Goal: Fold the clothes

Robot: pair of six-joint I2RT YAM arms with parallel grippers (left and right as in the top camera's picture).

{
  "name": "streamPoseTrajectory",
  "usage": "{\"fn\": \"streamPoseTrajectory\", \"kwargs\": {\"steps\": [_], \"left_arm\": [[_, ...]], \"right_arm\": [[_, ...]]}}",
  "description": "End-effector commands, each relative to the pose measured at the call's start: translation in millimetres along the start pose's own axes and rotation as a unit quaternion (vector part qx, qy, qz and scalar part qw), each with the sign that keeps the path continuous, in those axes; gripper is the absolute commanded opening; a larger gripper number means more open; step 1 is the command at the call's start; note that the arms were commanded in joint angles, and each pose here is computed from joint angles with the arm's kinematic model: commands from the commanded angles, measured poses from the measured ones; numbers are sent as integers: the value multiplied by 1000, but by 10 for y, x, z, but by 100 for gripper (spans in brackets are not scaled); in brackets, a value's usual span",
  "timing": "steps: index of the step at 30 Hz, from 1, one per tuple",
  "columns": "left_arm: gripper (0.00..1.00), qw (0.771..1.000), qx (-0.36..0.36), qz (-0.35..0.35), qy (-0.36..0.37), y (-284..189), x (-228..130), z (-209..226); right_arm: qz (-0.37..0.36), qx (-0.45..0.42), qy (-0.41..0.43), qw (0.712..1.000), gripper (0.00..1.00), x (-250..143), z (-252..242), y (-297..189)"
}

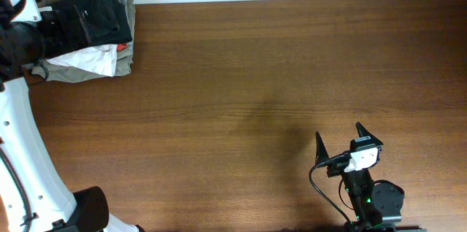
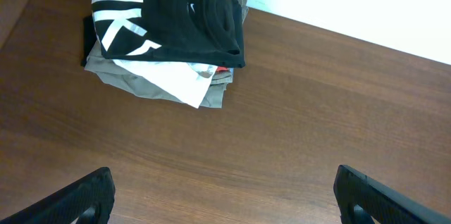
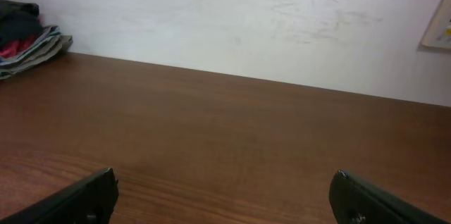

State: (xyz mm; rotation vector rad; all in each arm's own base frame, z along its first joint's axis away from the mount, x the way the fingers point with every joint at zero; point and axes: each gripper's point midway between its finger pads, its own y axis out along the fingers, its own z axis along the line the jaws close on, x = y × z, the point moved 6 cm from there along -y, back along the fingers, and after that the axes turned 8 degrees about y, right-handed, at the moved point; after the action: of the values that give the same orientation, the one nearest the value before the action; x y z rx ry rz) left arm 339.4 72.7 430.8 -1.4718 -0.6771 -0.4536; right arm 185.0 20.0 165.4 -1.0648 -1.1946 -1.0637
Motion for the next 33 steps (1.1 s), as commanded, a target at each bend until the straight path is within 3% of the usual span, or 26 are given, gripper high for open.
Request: {"fn": "streamPoseTrajectory", "kwargs": {"steps": [1, 8, 13, 16, 20, 26, 30, 33], "left_arm": [[99, 1000, -1, 0, 1, 9, 3, -6], [99, 1000, -1, 3, 1, 23, 1, -4], [99, 999, -46, 18, 21, -55, -306, -270], [99, 992, -77, -75, 71, 197, -654, -586], [99, 975, -77, -195, 79, 436, -1550, -545], [99, 891, -72, -441, 86, 417, -2413, -481], [99, 871, -63, -480, 82, 571, -2710, -444], [99, 883, -49, -462, 75, 689, -2775, -404]], "right_arm": [[1, -8, 2, 1000, 99, -19, -11, -1], [1, -8, 2, 1000, 99, -19, -11, -1], [1, -8, 2, 1000, 99, -19, -11, -1], [1, -8, 2, 1000, 99, -19, -11, -1], [1, -8, 2, 1000, 99, -19, -11, -1], [1, -8, 2, 1000, 99, -19, -11, -1], [1, -8, 2, 1000, 99, -19, -11, -1], [1, -8, 2, 1000, 99, -19, -11, -1]]}}
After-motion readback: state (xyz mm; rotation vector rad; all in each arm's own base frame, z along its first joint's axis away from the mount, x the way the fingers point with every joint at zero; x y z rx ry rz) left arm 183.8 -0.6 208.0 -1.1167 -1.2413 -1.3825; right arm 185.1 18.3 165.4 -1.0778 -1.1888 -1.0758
